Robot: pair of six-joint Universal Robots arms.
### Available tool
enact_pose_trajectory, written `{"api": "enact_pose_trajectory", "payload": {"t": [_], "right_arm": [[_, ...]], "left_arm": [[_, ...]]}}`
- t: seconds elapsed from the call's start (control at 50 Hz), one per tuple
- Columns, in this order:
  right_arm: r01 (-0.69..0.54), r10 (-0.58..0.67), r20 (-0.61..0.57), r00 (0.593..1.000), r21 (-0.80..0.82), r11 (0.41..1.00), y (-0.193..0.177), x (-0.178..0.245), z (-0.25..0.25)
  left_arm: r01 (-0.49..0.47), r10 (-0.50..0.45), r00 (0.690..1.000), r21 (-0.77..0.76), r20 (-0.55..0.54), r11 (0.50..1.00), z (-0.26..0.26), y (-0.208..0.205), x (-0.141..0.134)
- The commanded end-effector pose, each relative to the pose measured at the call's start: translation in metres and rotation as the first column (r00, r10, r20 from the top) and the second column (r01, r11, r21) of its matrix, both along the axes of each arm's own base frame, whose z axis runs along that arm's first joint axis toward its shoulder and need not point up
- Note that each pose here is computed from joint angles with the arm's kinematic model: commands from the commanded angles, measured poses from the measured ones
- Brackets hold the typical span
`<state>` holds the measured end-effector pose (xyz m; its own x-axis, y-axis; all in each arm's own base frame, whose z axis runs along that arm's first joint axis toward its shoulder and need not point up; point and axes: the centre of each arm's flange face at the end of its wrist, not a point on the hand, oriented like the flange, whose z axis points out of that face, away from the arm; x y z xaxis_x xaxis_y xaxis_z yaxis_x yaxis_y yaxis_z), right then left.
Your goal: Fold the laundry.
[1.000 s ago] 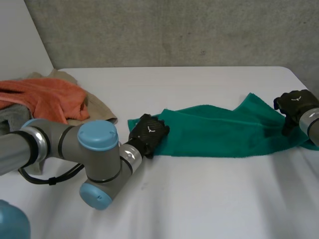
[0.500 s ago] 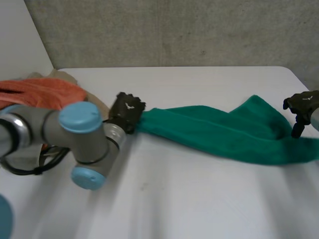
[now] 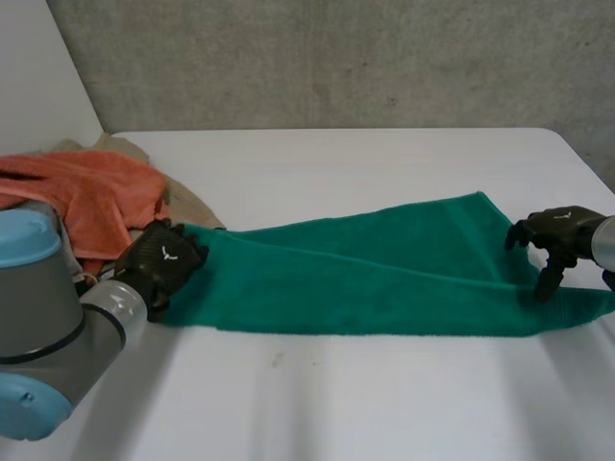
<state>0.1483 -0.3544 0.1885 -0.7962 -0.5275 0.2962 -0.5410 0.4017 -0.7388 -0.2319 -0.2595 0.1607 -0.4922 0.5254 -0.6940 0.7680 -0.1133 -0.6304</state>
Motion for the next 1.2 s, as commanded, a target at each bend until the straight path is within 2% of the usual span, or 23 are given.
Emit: {"api": "enact_pose_trajectory", "payload": {"t": [0.02,0.16,0.26,0.38,0.42,0.56,0.64,0.72,0.78,0.88,0.96,1.06,1.2], "right_arm": [[0.038,-0.038,0.001,0.999,-0.043,0.998,0.004,-0.001,-0.004],[0.066,-0.067,-0.034,0.997,-0.028,0.997,0.011,0.000,-0.025],[0.081,-0.083,-0.064,0.994,-0.035,0.996,0.009,0.004,-0.038],[0.065,-0.067,-0.014,0.998,-0.123,0.990,0.012,0.015,-0.019],[0.023,-0.019,0.025,1.000,-0.187,0.982,0.022,0.026,0.003],[-0.125,0.159,0.082,0.984,-0.321,0.939,0.060,0.051,0.061],[-0.229,0.292,0.104,0.951,-0.399,0.888,0.090,0.064,0.094],[-0.306,0.411,0.097,0.906,-0.522,0.796,0.120,0.073,0.134],[-0.314,0.449,0.087,0.889,-0.597,0.738,0.134,0.073,0.161],[-0.288,0.472,0.114,0.874,-0.660,0.693,0.145,0.068,0.190],[-0.262,0.476,0.148,0.867,-0.676,0.688,0.142,0.061,0.201],[-0.221,0.429,0.165,0.888,-0.664,0.714,0.123,0.046,0.198],[-0.189,0.346,0.197,0.917,-0.551,0.813,0.084,0.036,0.159]], "left_arm": [[-0.005,0.000,0.984,-0.027,-0.181,1.000,0.026,-0.015,-0.024],[0.013,-0.001,0.939,0.034,-0.344,0.999,0.029,-0.027,-0.045],[0.071,-0.032,0.898,0.074,-0.439,0.995,0.024,-0.034,-0.060],[0.123,-0.063,0.871,0.092,-0.487,0.988,0.018,-0.037,-0.072],[0.143,-0.076,0.866,0.100,-0.494,0.985,0.015,-0.036,-0.076],[0.163,-0.091,0.867,0.106,-0.490,0.981,0.005,-0.038,-0.088],[0.158,-0.077,0.872,0.129,-0.483,0.979,-0.005,-0.041,-0.094],[0.165,-0.072,0.882,0.162,-0.466,0.973,-0.016,-0.040,-0.099],[0.167,-0.064,0.892,0.195,-0.448,0.966,-0.025,-0.039,-0.101],[0.158,-0.057,0.902,0.205,-0.427,0.966,-0.032,-0.040,-0.102],[0.124,-0.032,0.905,0.191,-0.425,0.974,-0.031,-0.046,-0.100],[0.068,0.007,0.904,0.161,-0.428,0.985,-0.026,-0.057,-0.095],[0.012,0.037,0.903,0.111,-0.429,0.994,-0.011,-0.068,-0.084]]}}
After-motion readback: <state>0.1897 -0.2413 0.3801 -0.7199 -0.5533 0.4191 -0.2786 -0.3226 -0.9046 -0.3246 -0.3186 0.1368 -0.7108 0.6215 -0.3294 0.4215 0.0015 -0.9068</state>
